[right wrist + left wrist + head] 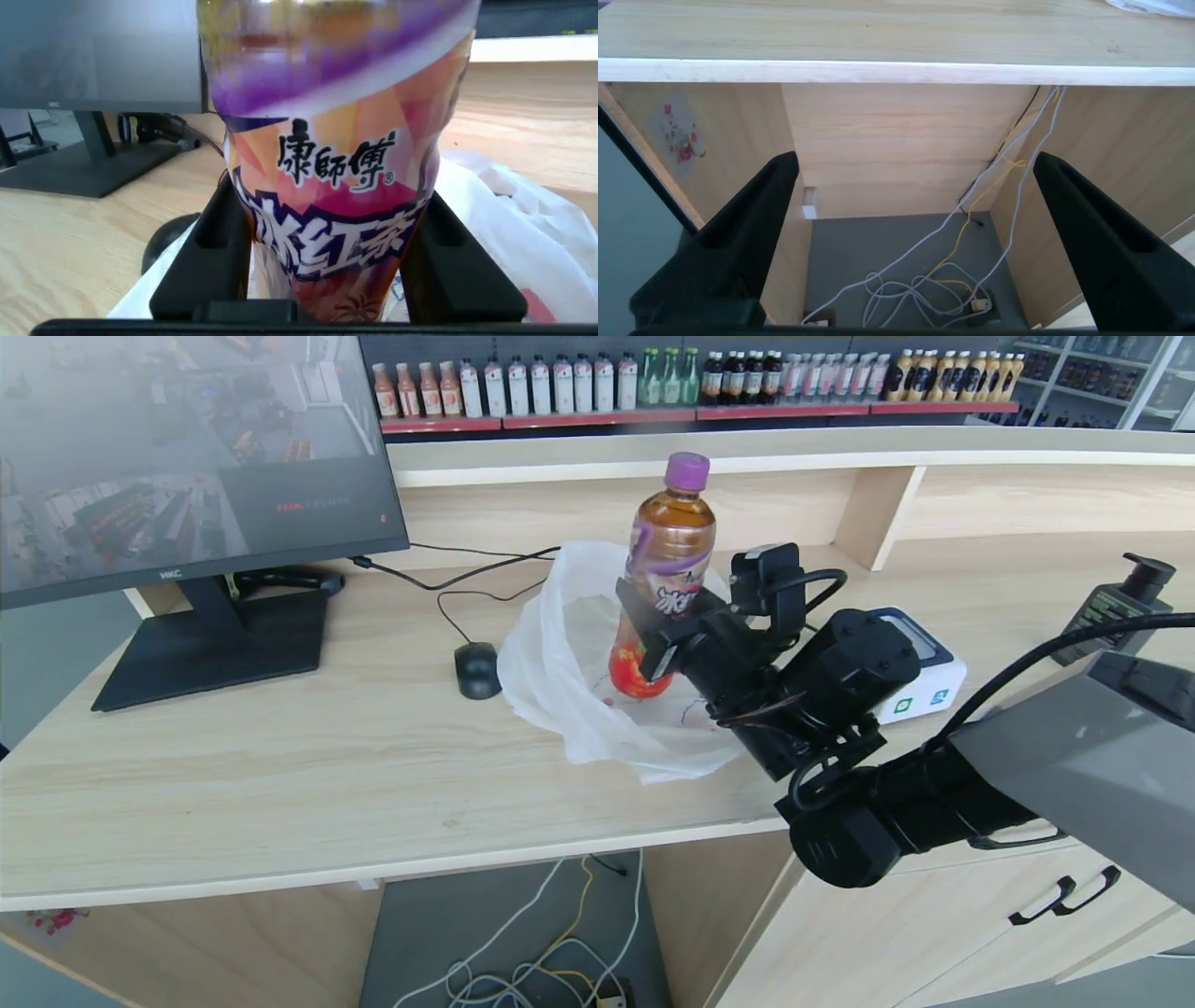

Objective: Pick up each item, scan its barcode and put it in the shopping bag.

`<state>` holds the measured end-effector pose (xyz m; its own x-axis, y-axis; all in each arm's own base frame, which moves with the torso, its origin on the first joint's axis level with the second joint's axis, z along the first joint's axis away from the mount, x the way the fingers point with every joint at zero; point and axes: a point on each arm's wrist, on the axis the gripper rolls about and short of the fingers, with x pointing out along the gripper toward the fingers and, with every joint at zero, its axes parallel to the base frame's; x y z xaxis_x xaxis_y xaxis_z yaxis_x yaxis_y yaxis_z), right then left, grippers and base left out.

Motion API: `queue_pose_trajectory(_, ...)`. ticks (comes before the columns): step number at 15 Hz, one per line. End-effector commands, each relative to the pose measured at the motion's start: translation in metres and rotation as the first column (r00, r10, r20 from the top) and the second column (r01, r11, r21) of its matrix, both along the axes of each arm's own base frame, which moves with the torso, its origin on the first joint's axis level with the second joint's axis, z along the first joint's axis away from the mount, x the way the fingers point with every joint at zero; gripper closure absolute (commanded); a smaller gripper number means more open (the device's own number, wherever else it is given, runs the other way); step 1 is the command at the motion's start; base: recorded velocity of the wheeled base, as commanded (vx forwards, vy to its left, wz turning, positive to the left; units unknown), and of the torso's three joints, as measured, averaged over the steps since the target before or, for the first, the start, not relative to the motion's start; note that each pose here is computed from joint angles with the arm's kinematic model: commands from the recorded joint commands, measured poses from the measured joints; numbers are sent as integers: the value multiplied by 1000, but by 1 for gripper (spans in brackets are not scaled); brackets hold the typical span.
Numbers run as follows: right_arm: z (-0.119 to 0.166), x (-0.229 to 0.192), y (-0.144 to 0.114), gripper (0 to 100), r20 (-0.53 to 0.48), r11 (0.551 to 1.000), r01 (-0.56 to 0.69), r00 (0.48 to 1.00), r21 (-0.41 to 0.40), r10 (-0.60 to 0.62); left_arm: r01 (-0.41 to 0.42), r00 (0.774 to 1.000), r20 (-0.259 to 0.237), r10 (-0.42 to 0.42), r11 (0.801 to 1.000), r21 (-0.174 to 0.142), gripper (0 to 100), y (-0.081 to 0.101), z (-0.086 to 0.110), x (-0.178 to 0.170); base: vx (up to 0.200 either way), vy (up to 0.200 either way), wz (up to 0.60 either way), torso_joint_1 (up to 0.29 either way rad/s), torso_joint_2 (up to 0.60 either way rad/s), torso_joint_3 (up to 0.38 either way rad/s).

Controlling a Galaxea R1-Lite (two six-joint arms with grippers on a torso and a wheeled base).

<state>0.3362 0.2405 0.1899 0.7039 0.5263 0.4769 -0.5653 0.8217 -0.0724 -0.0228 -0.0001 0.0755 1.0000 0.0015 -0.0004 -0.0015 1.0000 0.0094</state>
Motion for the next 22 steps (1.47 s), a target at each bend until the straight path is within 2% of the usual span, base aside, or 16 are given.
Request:
queue_pose_trajectory(1,-9,6,8,100,-19,1000,-11,1000,-16,10,0,1000,0,0,1000,0,0,0,0,0,0,0,0,0,0,0)
queue_pose_trajectory(8,-14,22,30,100,-63,998,-30,998,-47,27,0,1000,0,0,1000,0,0,0,0,0,0,0,0,0,0,0)
queue_pose_trajectory(11,-13,30,32,100,-79,998,-24,997,-58,19,0,1000,0,0,1000,0,0,0,0,0,0,0,0,0,0,0)
queue_pose_trajectory(18,-43,40,36,100,-130,995,-22,992,-92,10,0,1000,0,0,1000,0,0,0,0,0,0,0,0,0,0,0)
queue_pose_trajectory(22,-45,41,37,100,-132,995,-24,991,-94,11,0,1000,0,0,1000,0,0,0,0,0,0,0,0,0,0,0)
